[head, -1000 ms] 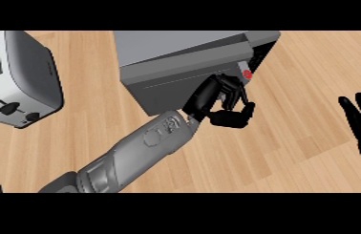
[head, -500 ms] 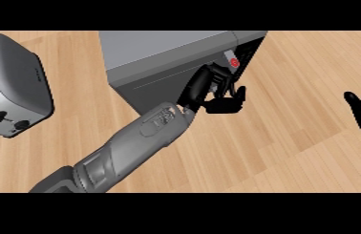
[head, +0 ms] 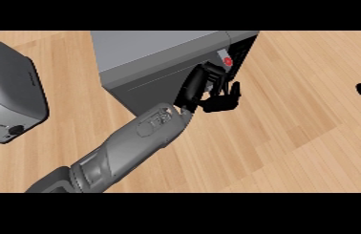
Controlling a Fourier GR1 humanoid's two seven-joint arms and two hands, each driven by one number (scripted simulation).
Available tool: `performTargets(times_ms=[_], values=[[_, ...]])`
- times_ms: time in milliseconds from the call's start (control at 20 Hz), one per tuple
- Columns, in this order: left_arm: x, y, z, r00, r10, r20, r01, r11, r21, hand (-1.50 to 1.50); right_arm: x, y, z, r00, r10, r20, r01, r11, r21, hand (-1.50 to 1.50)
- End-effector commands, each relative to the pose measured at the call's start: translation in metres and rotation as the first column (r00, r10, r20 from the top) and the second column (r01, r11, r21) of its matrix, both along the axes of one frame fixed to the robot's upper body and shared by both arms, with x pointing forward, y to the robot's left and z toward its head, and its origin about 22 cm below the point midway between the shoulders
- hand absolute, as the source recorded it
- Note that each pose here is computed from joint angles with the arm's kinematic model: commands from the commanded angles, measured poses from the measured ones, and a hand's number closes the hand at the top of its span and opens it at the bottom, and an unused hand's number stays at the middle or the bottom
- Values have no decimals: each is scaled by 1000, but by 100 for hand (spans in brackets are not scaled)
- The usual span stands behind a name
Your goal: Pick up the milk, place it into the microwave and close the microwave
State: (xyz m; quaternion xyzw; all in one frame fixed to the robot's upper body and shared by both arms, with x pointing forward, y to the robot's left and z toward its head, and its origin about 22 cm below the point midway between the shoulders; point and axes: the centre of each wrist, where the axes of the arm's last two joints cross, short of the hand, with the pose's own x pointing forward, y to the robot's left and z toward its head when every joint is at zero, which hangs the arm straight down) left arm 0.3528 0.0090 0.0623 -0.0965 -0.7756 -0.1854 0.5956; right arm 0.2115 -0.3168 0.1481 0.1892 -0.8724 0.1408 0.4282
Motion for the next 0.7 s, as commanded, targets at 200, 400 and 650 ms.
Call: performTargets(times_ms=[200, 400, 650], values=[[2, -27, 22, 998, -23, 50, 24, 1000, -14, 150, 4, -6, 18, 1000, -2, 26, 3, 999, -43, -150], [2, -28, 24, 998, -18, 64, 20, 999, -30, 150, 6, -13, 21, 1000, -12, 22, 13, 999, -51, -150], [2, -30, 27, 998, 1, 63, 1, 999, -37, 150, 8, -17, 23, 1000, 0, 8, 0, 999, -32, -150]])
